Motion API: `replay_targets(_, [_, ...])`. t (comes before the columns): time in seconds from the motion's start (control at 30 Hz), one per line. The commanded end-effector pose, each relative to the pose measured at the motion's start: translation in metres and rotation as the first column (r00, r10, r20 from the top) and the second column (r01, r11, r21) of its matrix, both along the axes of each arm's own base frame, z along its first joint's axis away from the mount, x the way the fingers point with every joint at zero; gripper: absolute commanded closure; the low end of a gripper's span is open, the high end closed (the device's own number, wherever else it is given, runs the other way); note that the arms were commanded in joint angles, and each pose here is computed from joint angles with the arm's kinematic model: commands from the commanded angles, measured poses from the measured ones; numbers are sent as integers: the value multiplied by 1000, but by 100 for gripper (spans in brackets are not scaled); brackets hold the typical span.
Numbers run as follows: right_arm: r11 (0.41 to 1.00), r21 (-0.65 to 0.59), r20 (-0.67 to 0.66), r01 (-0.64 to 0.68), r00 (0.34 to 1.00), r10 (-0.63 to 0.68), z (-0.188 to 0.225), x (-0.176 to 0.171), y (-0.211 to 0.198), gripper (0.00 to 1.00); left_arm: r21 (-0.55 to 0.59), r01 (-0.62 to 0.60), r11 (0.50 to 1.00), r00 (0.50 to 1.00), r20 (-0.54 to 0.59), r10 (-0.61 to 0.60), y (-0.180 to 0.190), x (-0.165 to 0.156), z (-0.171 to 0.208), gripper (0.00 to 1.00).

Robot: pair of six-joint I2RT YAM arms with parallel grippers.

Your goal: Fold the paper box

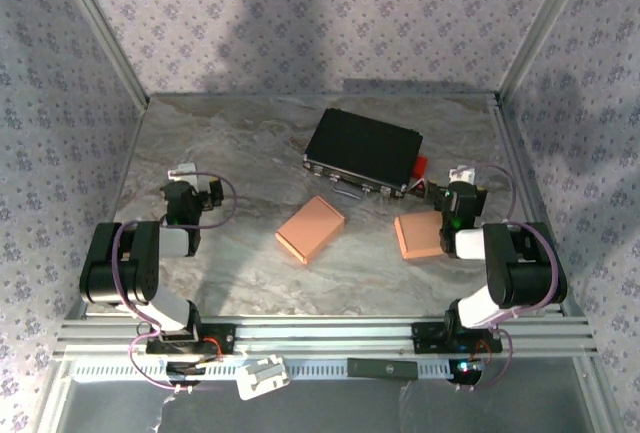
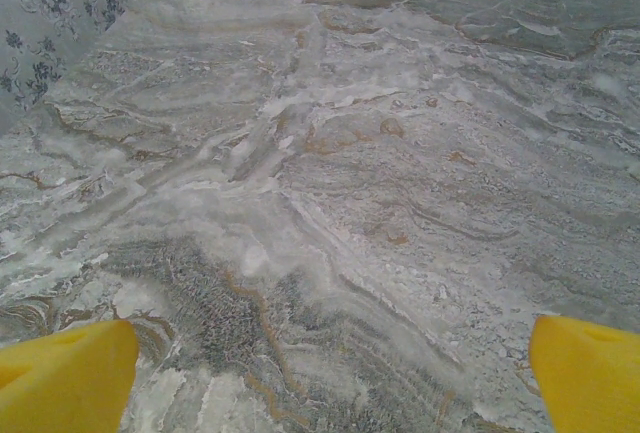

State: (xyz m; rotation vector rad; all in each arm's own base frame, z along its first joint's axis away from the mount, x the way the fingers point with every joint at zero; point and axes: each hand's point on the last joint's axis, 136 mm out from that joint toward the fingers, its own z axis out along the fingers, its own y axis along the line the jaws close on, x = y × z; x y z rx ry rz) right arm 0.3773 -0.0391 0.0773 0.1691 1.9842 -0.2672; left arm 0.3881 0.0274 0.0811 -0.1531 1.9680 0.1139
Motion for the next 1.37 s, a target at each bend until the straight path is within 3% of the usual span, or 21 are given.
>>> replay_targets(0.0, [999,-18,51,-43,998,44,12,7,7,1,3,-1,1000,1000,27,1,0,7,10,0])
replay_targets(1.33, [997,29,25,-76,997,75,8,10,7,1,3,-1,1000,1000,26,1,0,7,9,0])
